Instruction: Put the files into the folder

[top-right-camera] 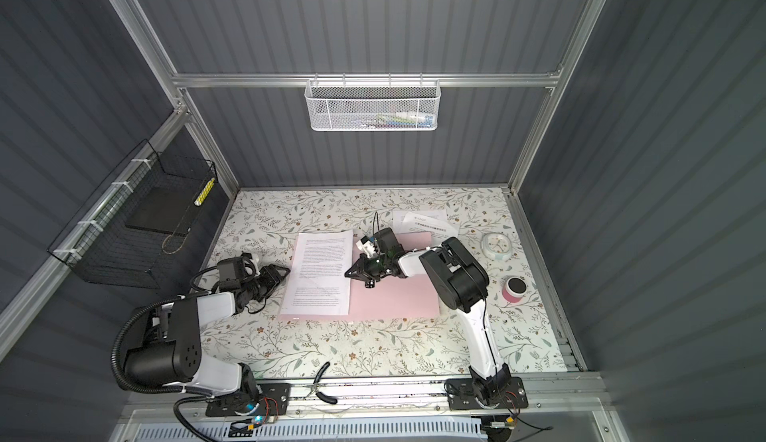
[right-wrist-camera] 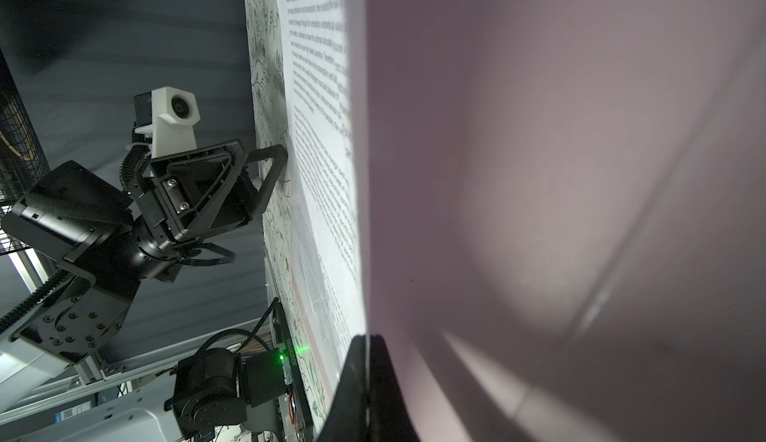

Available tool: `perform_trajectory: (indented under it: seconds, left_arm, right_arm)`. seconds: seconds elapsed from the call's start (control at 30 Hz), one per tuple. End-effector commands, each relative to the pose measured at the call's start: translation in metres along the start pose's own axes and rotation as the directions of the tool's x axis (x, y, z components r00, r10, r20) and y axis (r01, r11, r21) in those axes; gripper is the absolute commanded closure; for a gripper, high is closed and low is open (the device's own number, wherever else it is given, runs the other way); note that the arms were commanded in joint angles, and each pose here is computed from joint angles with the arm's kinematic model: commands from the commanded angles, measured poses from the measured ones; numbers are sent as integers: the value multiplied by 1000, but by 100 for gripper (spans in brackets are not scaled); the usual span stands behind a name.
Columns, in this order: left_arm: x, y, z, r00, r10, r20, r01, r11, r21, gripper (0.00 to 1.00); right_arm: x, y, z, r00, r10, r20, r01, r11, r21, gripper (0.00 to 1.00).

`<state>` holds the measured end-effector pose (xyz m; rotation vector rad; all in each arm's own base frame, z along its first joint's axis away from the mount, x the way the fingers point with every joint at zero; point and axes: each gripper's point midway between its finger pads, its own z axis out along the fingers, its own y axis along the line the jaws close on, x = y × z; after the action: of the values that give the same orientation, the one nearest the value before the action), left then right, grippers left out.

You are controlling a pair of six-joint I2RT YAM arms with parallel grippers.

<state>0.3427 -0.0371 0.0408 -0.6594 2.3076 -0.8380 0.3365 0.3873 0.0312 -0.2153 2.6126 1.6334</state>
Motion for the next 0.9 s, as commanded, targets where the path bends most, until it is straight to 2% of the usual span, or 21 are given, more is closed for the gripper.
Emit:
perform_trajectory:
  seconds: [0.0, 0.23, 0.47, 0.57, 0.73, 0.87]
  left_arm:
    - [-5, -6, 4, 1000, 31, -3, -31, 999, 15, 42]
    - [-1, -10, 12, 1000, 17, -21, -15, 997, 75, 44]
    - [3, -25, 18, 999, -10, -32, 17, 976, 216, 65]
    - [4, -30, 20, 999, -21, -38, 30, 965, 261, 70]
    - [5, -36, 21, 999, -23, -44, 36, 952, 303, 70]
    - [5, -37, 18, 999, -10, -42, 22, 954, 298, 64]
  right_arm:
    - [3, -9, 2, 1000, 24, -21, -24, 999, -26, 100]
    - [7, -17, 4, 998, 48, -30, -50, 998, -40, 100]
    - [8, -22, 6, 997, 66, -31, -68, 997, -45, 100]
    - [8, -23, 6, 997, 71, -31, -72, 996, -47, 100]
    - [9, -22, 7, 997, 71, -40, -73, 996, -46, 100]
    - [10, -21, 8, 997, 66, -46, -67, 997, -27, 100]
